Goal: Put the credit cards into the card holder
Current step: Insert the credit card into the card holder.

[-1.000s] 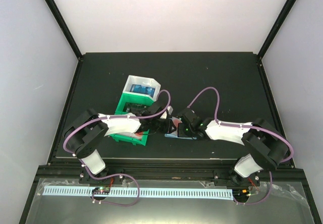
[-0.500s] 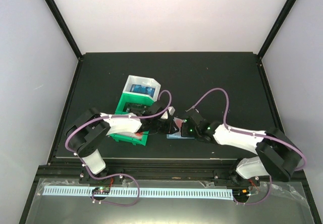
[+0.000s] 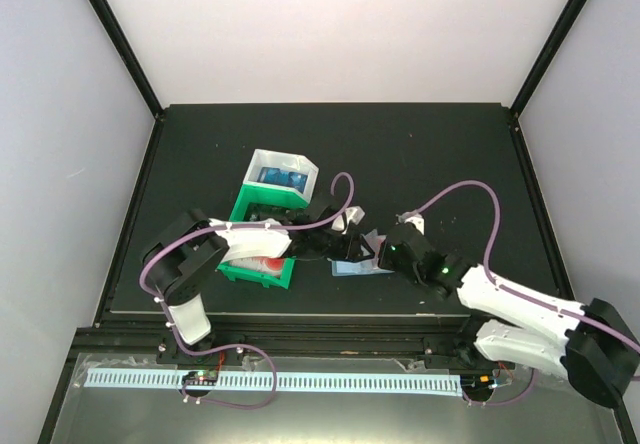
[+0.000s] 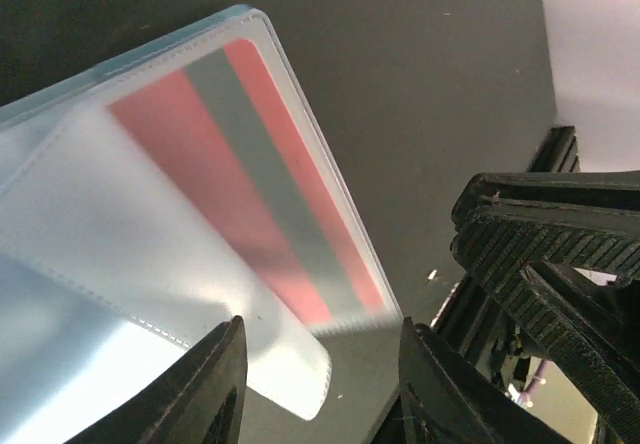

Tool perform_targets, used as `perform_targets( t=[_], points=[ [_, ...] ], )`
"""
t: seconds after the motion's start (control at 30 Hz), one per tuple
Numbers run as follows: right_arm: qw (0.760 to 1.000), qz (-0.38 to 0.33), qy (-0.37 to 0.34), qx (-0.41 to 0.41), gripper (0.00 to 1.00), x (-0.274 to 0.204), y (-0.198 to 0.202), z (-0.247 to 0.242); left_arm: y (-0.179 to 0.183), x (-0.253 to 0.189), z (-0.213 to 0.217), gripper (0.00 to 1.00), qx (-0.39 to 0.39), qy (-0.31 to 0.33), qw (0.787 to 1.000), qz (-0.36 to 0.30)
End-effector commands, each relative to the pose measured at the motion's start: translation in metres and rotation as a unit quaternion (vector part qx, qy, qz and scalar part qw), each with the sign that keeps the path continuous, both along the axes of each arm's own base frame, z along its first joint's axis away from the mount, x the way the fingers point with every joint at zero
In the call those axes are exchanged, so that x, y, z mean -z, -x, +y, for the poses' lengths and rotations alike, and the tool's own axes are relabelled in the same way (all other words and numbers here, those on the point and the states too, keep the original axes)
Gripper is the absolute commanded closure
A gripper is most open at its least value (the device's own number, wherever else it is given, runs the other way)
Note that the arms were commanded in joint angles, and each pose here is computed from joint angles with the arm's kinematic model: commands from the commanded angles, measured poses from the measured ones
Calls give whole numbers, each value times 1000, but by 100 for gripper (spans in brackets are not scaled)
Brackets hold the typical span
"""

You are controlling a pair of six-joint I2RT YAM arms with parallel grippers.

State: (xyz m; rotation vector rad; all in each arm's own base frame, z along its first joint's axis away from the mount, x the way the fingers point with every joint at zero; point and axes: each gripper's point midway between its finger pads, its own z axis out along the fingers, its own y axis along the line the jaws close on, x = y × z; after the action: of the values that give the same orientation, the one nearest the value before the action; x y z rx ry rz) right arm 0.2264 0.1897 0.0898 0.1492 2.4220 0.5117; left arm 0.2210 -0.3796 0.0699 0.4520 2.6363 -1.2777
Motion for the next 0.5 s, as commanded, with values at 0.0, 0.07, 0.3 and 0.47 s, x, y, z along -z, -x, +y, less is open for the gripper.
perform_targets(
  t=[0.0, 0.07, 0.3, 0.47],
  points=[
    [998, -30, 13, 55, 86, -9, -1, -27, 1, -21, -29, 53, 39, 39, 998, -26],
    [997, -38, 10, 66, 86, -14, 1, -35, 0, -23, -36, 50, 45, 42, 998, -30],
    [995, -55, 9, 86, 81, -25, 9, -54, -7, -23, -54, 36, 49, 58, 996, -41],
    [994, -60, 13, 89, 80, -32, 13, -63, -6, -51, -64, 31, 69, 97, 991, -64]
  ],
)
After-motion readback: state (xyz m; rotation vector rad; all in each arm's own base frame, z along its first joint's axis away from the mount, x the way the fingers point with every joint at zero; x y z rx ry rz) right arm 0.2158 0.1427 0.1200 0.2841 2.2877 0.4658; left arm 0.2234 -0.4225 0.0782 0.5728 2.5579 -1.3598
